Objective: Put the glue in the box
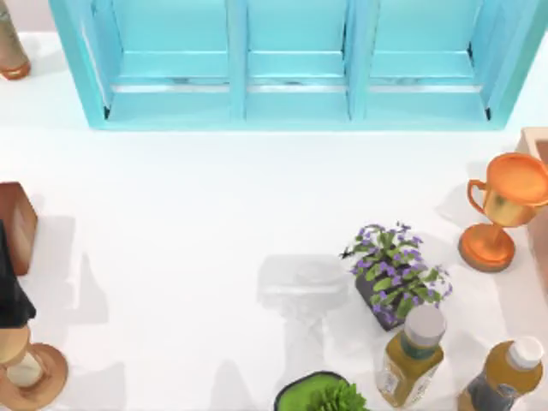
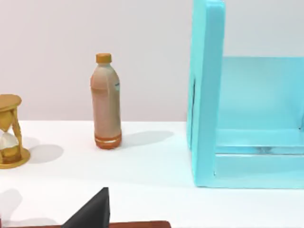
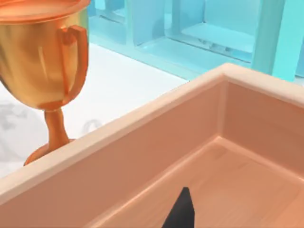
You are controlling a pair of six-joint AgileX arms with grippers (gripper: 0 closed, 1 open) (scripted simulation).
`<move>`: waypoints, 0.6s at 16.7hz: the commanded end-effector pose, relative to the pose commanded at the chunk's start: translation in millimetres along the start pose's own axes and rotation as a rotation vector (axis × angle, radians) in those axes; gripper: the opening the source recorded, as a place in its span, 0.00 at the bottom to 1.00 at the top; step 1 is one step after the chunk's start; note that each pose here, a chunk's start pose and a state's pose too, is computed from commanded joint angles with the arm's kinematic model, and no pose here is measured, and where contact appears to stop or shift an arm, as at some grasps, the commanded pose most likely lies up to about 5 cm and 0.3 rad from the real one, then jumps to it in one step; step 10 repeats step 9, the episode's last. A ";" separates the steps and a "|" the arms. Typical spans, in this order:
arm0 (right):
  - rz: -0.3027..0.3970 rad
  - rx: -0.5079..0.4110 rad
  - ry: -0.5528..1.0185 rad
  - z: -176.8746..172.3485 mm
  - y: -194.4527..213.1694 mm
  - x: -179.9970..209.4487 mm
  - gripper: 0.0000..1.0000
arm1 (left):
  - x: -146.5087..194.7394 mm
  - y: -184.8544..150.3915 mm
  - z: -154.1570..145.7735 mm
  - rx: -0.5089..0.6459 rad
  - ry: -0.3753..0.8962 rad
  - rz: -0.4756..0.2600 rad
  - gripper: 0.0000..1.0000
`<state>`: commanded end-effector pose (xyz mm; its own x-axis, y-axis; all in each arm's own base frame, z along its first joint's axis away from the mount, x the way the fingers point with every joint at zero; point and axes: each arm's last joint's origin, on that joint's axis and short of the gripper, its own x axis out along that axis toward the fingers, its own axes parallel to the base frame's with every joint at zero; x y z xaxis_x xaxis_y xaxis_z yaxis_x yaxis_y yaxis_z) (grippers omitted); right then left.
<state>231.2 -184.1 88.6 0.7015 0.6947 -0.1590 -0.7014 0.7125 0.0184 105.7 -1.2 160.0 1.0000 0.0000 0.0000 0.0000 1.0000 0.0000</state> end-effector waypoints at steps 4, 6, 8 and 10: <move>0.000 0.000 0.000 0.0 0.0 0.0 1.00 | 0.0 0.0 0.0 0.000 0.000 0.000 1.00; 0.000 0.000 0.000 0.0 0.0 0.0 1.00 | 0.0 0.0 0.0 0.000 0.000 0.000 1.00; 0.000 0.000 0.000 0.0 0.0 0.0 1.00 | 0.0 0.0 0.0 0.000 0.000 0.000 1.00; 0.000 0.000 0.000 0.0 0.0 0.0 1.00 | 0.0 0.0 0.0 0.000 0.000 0.000 1.00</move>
